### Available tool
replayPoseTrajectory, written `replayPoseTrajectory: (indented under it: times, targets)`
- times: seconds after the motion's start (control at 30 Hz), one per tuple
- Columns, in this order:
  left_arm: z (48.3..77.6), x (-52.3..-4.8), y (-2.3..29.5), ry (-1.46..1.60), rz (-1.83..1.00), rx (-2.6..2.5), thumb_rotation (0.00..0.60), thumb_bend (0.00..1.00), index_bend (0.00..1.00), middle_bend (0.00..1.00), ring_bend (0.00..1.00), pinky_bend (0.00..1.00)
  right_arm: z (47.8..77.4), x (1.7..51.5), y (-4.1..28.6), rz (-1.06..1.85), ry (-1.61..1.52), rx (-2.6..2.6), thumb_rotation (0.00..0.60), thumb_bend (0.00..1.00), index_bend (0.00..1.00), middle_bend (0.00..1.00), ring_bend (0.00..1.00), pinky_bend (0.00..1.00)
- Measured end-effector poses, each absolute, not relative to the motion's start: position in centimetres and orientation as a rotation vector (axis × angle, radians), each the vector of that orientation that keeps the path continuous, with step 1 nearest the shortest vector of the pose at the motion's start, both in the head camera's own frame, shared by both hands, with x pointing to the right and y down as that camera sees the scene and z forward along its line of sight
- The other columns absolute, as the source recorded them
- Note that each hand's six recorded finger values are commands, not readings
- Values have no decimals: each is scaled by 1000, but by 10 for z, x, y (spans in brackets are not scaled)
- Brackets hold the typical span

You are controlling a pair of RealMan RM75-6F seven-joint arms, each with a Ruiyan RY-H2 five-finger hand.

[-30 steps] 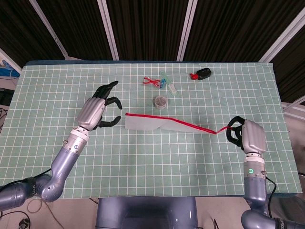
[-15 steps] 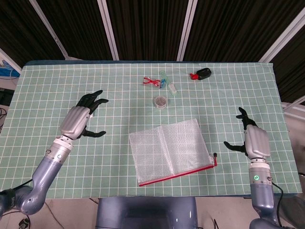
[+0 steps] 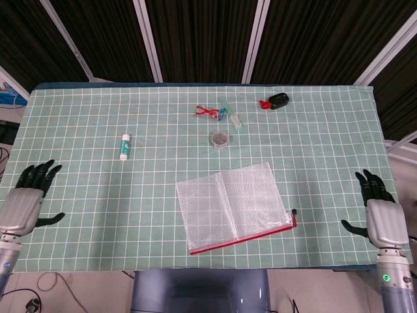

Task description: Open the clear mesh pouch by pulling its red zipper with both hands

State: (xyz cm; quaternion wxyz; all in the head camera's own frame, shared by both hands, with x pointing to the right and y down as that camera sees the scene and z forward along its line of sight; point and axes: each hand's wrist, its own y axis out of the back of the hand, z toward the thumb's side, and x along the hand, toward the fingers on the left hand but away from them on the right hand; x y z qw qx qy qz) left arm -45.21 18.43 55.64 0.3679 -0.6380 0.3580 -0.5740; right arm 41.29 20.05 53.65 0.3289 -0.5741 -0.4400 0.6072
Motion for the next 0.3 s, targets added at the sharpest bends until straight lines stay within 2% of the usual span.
replayPoseTrajectory:
  times: [0.17, 0.3]
  targets:
    - [542, -489, 208, 954, -1488, -1545, 600, 15, 0, 0, 0, 0, 531, 440, 225, 1607, -1126, -1483, 600, 60, 0, 0, 0, 262]
    - [536, -505, 219, 1009, -1476, -1521, 600, 14, 0, 0, 0, 0, 527, 446, 233, 1577, -1146, -1493, 600, 59, 0, 0, 0, 262]
